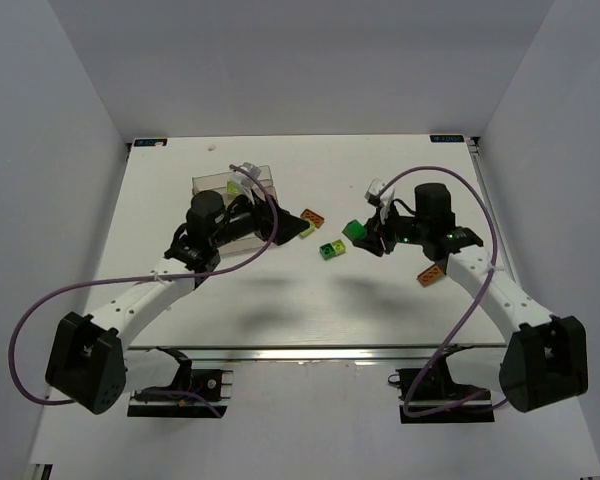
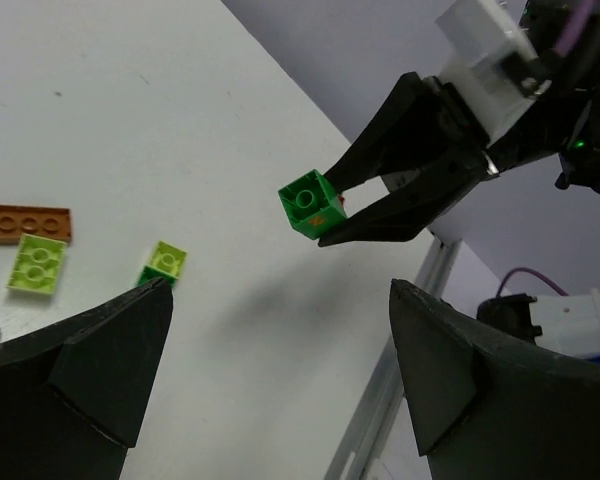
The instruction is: Sort the legos into containers by color
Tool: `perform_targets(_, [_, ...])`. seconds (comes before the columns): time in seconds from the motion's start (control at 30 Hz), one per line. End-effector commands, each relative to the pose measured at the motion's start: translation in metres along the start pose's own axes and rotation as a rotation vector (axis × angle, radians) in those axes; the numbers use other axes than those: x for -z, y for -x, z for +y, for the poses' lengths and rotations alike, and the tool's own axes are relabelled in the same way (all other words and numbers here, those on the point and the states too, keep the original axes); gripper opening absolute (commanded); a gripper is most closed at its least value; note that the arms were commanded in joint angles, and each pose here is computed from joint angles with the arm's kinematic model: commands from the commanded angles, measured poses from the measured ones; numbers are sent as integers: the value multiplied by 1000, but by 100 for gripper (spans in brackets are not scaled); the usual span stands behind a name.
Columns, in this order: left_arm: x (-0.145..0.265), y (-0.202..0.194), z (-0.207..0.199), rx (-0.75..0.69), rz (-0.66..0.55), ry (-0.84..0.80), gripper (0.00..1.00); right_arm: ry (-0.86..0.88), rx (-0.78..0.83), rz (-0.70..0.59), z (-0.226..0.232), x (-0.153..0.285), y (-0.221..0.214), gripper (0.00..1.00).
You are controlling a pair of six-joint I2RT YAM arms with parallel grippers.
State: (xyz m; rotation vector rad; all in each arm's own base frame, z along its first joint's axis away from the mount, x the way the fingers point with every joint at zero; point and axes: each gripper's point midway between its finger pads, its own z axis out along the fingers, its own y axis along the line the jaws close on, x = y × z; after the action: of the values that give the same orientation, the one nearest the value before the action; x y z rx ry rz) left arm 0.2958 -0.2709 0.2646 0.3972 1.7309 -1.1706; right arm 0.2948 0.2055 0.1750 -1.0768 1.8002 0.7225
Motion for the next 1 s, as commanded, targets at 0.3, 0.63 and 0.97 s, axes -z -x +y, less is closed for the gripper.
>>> perform_targets(0.3, [-20,-37,-25,88,127,-139,98,306,351,-78,93,2,15,0])
perform_targets(0.63, [-22,-44,-32,93,170,-171,98,262,421,-57,103,-10,17,0])
perform_targets(0.97, [-30,-68,-28,157,270,-176,93,196,430,-87,94,-10,26,0])
